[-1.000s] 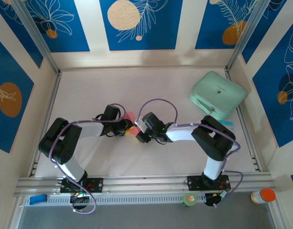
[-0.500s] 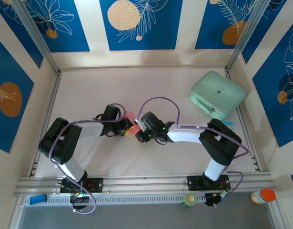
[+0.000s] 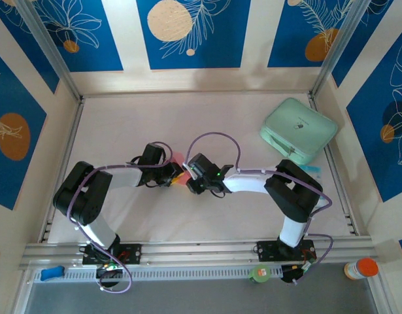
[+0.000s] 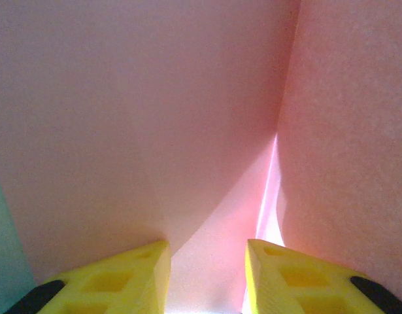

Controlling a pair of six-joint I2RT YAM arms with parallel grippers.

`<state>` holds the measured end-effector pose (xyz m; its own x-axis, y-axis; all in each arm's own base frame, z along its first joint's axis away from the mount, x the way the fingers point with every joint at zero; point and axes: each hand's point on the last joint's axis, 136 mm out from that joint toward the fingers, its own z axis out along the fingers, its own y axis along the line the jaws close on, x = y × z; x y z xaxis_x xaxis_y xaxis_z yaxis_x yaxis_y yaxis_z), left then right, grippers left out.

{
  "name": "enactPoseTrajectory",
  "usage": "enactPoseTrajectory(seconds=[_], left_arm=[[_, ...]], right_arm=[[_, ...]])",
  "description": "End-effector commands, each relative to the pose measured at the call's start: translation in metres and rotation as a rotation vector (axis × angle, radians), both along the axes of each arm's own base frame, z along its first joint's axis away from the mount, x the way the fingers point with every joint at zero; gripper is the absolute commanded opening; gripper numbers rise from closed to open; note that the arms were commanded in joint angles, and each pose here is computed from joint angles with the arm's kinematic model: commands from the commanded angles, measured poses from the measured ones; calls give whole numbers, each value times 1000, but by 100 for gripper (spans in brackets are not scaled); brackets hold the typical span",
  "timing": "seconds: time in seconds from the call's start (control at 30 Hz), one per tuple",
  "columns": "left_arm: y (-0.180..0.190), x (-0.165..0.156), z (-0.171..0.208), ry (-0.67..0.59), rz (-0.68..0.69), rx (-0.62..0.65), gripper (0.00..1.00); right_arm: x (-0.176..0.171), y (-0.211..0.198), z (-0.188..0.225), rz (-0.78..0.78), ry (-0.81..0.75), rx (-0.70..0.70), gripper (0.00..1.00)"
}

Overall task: Fold a paper plane with a square sheet of paper (pick it up from the middle)
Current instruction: Fourth fold the wing at the center of the table.

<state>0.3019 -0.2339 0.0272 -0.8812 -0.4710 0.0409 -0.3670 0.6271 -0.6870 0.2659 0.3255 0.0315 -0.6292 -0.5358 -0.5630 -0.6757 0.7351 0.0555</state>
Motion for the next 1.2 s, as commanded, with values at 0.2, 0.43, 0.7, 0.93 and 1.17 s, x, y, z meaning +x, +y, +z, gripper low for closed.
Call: enactPoseTrajectory(seconds=[0.2, 0.43, 0.7, 0.93, 1.17], left_arm=[[2, -7, -7, 42, -3, 28, 37], [3, -8, -9, 45, -1, 32, 37], [5, -9, -9, 43, -1, 41, 32], [7, -10, -7, 39, -5, 53, 30], [14, -12, 2, 15, -13, 94, 29]], right_arm=[[9, 0, 9, -5, -77, -31, 22], [2, 5, 10, 39, -69, -8, 14], [-7, 14, 6, 92, -13, 18, 7], [-11, 15, 6, 102, 57, 50, 5], [-11, 14, 4, 92, 127, 76, 5]])
